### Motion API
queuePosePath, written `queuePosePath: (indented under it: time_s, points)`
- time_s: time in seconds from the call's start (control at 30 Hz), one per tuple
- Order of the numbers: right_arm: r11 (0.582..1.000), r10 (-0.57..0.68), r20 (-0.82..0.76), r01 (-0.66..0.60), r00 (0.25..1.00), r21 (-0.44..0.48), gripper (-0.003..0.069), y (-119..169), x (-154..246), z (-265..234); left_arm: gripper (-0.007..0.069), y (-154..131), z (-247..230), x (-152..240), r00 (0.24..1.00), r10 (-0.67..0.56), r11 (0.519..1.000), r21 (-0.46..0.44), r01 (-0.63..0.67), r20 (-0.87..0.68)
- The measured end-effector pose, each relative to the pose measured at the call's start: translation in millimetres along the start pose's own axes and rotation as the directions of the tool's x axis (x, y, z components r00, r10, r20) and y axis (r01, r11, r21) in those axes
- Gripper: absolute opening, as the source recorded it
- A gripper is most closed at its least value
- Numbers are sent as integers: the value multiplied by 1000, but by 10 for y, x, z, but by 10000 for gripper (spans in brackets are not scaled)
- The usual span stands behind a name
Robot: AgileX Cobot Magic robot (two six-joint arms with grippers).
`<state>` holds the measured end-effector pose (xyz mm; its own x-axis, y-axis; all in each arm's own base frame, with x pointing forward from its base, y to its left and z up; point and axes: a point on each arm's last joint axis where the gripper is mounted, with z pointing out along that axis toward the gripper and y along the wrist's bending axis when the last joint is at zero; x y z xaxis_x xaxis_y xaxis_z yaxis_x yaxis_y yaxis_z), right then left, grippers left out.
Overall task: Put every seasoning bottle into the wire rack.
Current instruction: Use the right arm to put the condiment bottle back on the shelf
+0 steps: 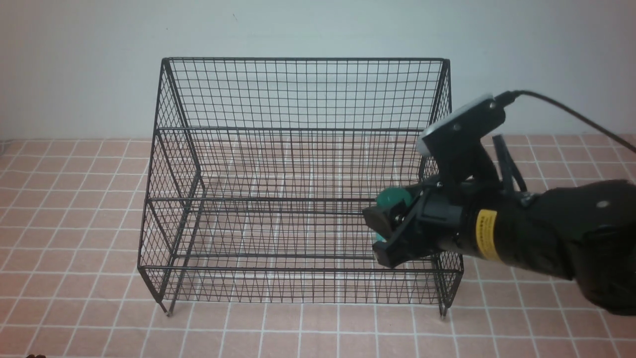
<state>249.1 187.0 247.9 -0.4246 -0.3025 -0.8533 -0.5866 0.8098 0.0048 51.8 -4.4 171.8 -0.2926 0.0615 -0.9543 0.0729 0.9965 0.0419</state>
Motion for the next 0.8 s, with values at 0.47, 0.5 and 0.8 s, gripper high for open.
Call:
queuePosePath:
  time_s: [0.47, 0.5, 0.8]
  points:
    - [991, 128, -88, -130, 988, -24, 352, 40, 157, 227, -7, 0, 0, 0, 1000, 0, 1000, 0, 0, 0]
    - [991, 131, -89, -134, 987, -25, 352, 41, 159, 229, -7, 0, 0, 0, 1000, 0, 1000, 0, 0, 0]
    - [986, 163, -92, -166, 982, -26, 352, 45, 163, 229, -7, 0, 0, 0, 1000, 0, 1000, 0, 0, 0]
